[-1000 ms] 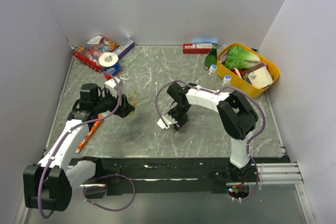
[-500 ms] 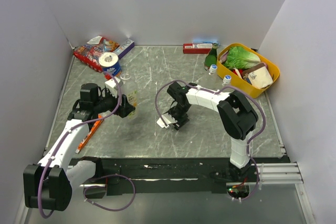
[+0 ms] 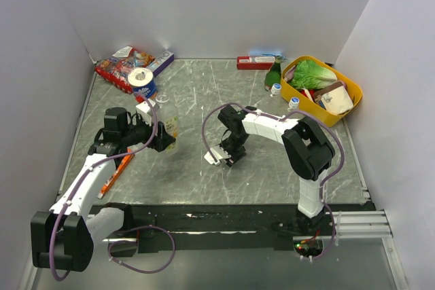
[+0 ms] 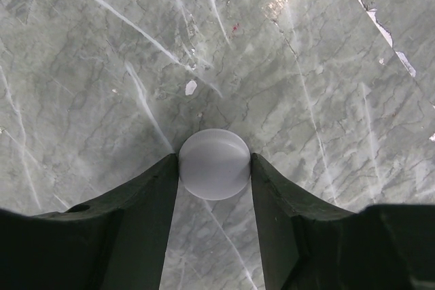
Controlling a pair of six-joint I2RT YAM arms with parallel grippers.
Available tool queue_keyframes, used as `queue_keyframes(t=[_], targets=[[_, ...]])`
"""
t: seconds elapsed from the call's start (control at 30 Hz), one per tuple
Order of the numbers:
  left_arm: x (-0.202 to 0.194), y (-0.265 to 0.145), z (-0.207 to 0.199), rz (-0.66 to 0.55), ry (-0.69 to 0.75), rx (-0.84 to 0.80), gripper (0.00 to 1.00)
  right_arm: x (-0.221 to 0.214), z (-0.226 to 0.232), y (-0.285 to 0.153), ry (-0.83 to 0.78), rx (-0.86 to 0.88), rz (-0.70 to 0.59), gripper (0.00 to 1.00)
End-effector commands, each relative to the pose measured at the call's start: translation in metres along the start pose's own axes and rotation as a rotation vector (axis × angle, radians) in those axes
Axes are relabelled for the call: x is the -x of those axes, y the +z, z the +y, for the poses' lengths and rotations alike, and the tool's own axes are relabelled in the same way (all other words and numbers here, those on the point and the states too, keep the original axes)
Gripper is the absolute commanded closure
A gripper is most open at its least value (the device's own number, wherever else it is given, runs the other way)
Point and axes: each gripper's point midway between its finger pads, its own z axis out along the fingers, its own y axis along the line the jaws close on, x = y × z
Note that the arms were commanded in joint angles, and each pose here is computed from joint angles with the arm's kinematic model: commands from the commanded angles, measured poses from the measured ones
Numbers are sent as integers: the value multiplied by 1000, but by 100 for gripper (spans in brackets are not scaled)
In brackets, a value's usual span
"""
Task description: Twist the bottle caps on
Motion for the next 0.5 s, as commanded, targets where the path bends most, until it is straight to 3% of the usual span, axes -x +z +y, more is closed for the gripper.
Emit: queue_keyframes(t=[0.0, 0.1, 0.3, 0.47], targets=[[16, 0, -4, -59, 28, -31, 99, -6, 1, 0, 8, 18, 20, 46], [15, 1, -4, -59, 28, -36, 99, -2, -2, 1, 12, 15, 14, 46], [15, 5, -14, -63, 46, -103, 99, 4, -8, -16, 62, -32, 10, 63], [2, 24, -50, -33, 279, -241, 99, 29, -6, -101, 163, -191, -33, 67]])
